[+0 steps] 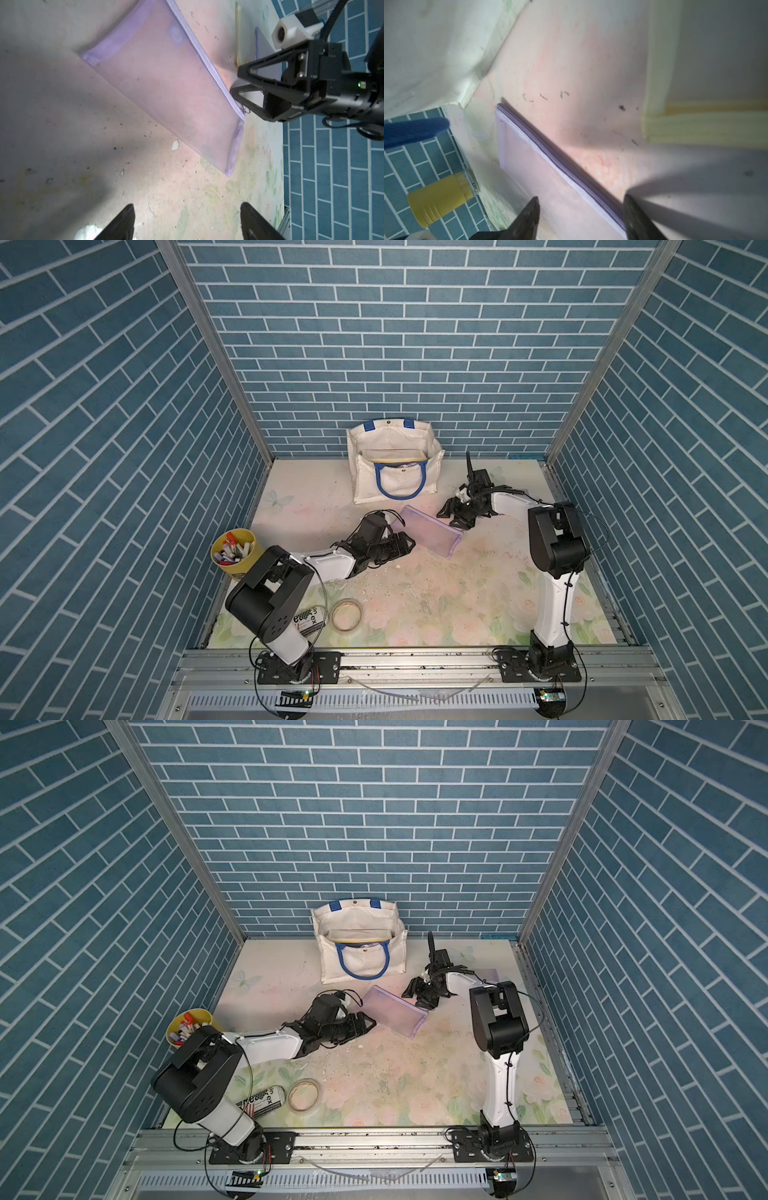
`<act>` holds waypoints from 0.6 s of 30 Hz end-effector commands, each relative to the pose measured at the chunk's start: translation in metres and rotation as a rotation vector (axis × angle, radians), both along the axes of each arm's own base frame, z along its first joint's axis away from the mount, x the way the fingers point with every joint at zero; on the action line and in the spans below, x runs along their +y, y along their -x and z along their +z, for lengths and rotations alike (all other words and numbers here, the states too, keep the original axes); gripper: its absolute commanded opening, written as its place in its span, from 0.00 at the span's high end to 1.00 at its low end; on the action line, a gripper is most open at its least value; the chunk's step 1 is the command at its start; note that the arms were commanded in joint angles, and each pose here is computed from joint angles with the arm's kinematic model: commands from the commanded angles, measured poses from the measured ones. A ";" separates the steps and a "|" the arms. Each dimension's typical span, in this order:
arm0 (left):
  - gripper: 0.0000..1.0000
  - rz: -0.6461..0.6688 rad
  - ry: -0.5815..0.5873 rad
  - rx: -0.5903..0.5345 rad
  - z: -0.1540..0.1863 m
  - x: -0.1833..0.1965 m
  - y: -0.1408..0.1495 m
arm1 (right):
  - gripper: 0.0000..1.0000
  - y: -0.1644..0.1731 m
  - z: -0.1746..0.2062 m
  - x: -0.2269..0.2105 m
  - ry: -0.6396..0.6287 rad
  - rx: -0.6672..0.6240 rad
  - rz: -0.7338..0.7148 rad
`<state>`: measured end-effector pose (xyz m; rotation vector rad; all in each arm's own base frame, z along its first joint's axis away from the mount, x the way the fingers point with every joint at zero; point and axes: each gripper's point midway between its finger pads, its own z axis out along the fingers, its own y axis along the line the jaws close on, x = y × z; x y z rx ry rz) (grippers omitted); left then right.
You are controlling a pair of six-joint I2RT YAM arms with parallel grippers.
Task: Put the pencil pouch into the canvas bag
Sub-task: Adjust the pencil pouch at the center of the board.
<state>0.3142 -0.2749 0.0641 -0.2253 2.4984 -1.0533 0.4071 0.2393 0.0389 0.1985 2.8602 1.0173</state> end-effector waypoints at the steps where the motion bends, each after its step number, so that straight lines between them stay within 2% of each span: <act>1: 0.20 0.062 -0.024 0.024 -0.008 0.010 -0.004 | 0.49 0.039 -0.005 0.003 0.016 0.041 0.055; 7: 0.20 0.108 -0.023 0.050 -0.015 0.020 -0.007 | 0.56 0.097 0.000 0.025 -0.029 0.075 0.055; 10: 0.21 0.123 -0.030 0.079 -0.027 0.028 -0.001 | 0.56 0.109 0.006 0.033 -0.049 0.067 0.054; 14: 0.21 0.130 -0.028 0.093 -0.033 0.033 0.000 | 0.56 0.091 0.009 0.028 -0.035 0.049 0.012; 18: 0.21 0.118 -0.015 0.097 -0.038 0.031 -0.001 | 0.57 0.057 0.009 0.028 -0.050 0.026 -0.025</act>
